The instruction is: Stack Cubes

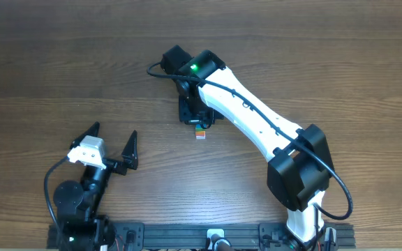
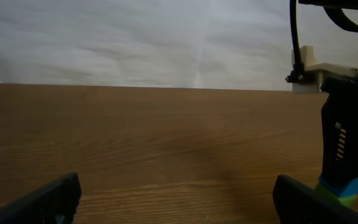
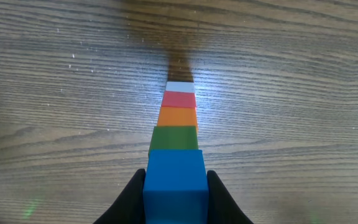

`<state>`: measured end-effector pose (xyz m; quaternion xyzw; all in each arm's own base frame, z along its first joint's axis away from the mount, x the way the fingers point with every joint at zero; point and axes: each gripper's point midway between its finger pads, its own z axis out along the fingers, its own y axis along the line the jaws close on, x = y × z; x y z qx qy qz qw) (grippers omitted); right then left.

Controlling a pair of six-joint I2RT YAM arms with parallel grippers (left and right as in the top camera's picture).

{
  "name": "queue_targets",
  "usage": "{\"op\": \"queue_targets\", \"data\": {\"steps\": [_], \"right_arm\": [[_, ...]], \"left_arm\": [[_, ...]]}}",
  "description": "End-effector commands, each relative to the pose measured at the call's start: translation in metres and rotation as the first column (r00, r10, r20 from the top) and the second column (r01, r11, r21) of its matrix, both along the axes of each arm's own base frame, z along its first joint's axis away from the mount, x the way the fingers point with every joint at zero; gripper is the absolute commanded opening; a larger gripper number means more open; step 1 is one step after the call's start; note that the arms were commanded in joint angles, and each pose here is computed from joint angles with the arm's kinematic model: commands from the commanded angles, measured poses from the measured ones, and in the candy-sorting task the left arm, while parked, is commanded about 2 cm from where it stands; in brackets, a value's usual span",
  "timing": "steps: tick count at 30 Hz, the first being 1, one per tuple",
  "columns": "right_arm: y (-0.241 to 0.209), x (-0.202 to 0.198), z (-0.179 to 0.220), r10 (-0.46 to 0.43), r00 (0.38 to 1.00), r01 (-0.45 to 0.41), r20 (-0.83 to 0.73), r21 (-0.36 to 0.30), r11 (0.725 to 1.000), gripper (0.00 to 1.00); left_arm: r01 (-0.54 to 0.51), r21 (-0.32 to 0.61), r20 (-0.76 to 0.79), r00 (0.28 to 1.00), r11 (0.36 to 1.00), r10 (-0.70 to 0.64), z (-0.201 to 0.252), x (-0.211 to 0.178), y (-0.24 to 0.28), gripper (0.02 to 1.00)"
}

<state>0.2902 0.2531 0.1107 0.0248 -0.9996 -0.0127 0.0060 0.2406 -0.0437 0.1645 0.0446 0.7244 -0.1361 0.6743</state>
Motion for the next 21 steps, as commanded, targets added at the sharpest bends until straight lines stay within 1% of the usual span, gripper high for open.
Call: {"op": "queue_targets", "data": {"steps": [1,4,10,18,21], "right_arm": [[0.0016,-0.004,0.0093,-0.008,1.0,0.008,0.016,0.017,1.0,0.009],[0.0016,-0.004,0.0093,-0.012,1.0,0.011,0.016,0.017,1.0,0.036],[0.0017,-0.0045,0.0093,-0.011,1.0,0.011,0.015,0.016,1.0,0.053],[0.0014,-0.0053,0.0076,-0.01,1.0,0.01,0.013,0.014,1.0,0.172],[0.0006,-0.0063,0.0057,-0.01,1.0,0.01,0.008,0.01,1.0,0.189]], "left_arm": [[0.019,0.014,0.008,1.0,1.0,-0.019,-0.0016,-0.0007,-0.0033,1.0],[0.019,0.013,0.009,1.0,1.0,-0.019,-0.0015,-0.0007,-0.0033,0.998],[0.019,0.013,0.008,1.0,1.0,-0.019,-0.0016,-0.0007,-0.0033,0.998],[0.019,0.014,0.008,1.0,1.0,-0.019,-0.0016,-0.0007,-0.0033,0.996],[0.019,0.013,0.008,1.0,1.0,-0.019,-0.0016,-0.0007,-0.0033,0.998]]}}
